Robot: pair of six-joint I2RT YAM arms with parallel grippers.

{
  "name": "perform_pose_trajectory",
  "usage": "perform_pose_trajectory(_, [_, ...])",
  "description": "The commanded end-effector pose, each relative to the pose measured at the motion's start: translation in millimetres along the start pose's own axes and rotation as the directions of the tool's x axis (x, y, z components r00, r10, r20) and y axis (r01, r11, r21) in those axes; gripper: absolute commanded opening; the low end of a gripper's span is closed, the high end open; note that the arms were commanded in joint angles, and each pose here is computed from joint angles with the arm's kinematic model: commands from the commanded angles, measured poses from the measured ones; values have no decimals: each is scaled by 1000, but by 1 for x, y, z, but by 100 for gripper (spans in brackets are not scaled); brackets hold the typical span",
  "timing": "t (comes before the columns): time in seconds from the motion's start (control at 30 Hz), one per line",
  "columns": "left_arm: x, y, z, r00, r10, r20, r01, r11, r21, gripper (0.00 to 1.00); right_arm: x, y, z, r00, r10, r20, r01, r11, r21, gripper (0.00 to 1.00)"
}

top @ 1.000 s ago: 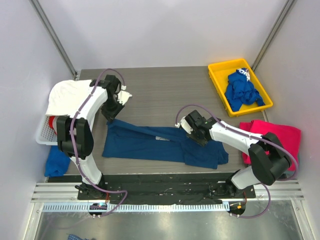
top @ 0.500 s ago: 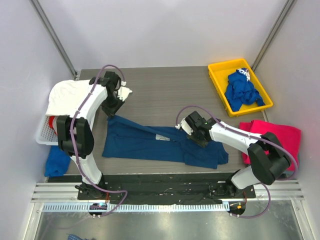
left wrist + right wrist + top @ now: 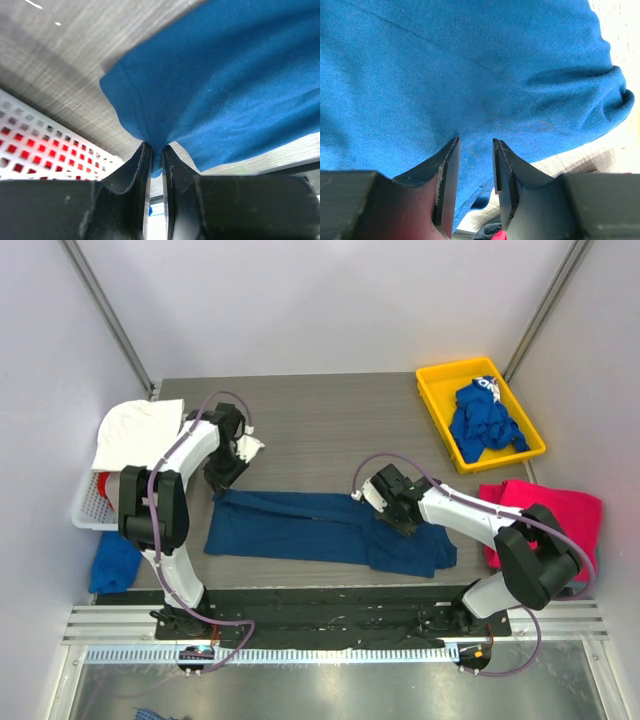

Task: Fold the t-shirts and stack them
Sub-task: Fold the other side of the tshirt into a rectangle, then rotate the tshirt 90 degrees

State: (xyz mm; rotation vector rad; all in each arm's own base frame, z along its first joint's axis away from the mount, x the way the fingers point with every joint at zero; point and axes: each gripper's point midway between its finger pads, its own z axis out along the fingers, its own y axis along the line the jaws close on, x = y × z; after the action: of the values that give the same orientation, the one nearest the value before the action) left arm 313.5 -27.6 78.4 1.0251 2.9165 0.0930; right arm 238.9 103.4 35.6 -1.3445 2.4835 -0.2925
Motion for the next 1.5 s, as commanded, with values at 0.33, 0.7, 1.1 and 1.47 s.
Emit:
perform_pose_trajectory(0.33, [28,-14,-4,999,33,-32,-32,999,32,18,-4,-3,1,1000,0,9,0,1000,4,39])
perform_pose_trajectory(0.7, [45,-17,11,996,41,-82,-39,999,23,35,-3,-2,2,1000,-8,0,8,1000,1,38])
perform_pose_trajectory(1.1, [27,-15,-5,999,12,33,-12,1000,-1,82,-8,-6,-1,1000,2,24,-2,1000,20,41])
perform_pose_trajectory(1.47, [6,-34,-5,995,-5,100,-5,995,98,100,-11,-16,-5,999,2,43,-5,998,67,68])
